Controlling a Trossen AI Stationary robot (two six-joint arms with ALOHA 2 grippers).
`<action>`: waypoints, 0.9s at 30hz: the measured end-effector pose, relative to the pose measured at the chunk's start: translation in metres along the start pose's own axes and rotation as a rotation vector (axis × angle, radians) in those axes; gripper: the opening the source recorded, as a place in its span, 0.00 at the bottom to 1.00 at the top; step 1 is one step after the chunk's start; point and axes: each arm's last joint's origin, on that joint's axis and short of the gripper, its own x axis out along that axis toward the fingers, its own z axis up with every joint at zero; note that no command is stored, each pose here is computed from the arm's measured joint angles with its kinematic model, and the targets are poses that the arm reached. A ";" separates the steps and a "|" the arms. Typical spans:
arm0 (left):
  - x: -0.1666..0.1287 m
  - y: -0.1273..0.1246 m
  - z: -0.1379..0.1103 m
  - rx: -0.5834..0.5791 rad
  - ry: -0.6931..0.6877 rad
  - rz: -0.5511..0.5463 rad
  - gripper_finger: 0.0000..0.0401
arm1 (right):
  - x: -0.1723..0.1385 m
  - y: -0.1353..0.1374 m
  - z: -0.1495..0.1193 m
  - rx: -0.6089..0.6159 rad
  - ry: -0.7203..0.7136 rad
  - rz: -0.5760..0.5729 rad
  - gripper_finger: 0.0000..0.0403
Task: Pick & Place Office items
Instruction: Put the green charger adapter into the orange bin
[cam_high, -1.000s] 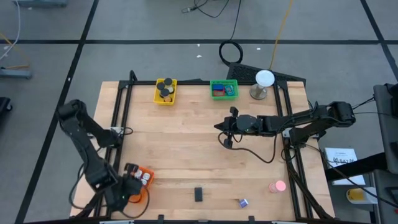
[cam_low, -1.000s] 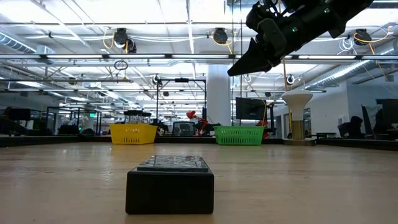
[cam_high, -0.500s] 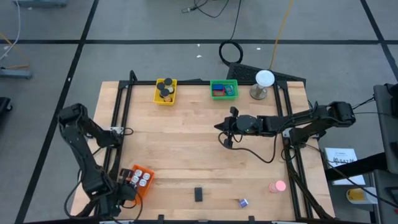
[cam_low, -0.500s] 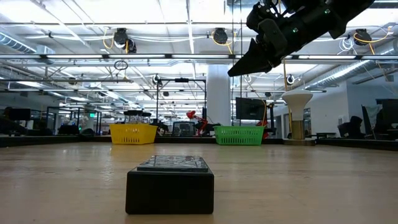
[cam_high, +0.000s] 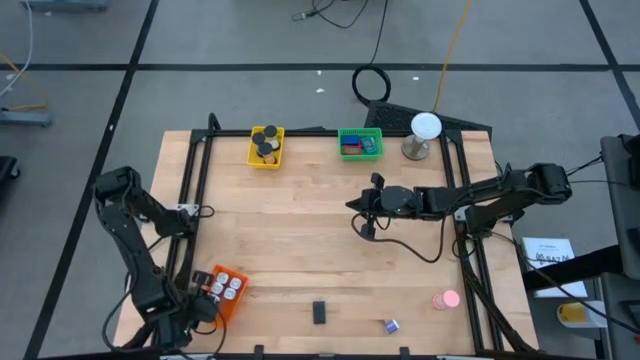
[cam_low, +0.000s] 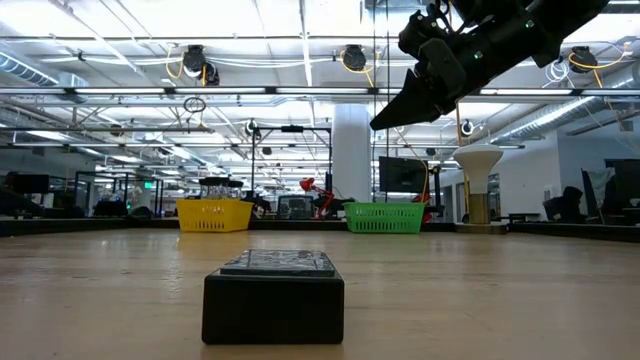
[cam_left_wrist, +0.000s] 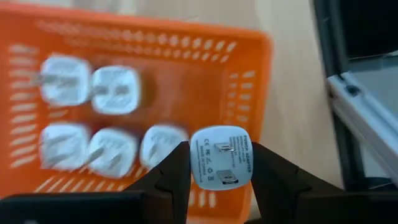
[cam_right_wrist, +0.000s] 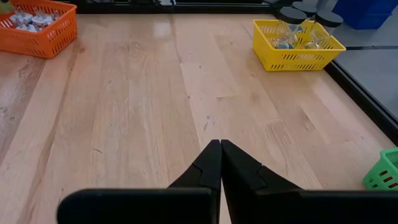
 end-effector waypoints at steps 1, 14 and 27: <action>0.002 0.000 0.000 0.005 -0.005 -0.007 0.34 | 0.000 0.000 0.000 0.000 0.000 0.000 0.00; 0.011 0.004 -0.005 0.020 0.024 -0.013 0.33 | 0.000 0.000 0.000 0.000 0.000 0.000 0.00; 0.011 0.012 0.001 -0.061 0.037 0.014 0.59 | 0.000 0.000 0.000 0.000 0.000 0.000 0.00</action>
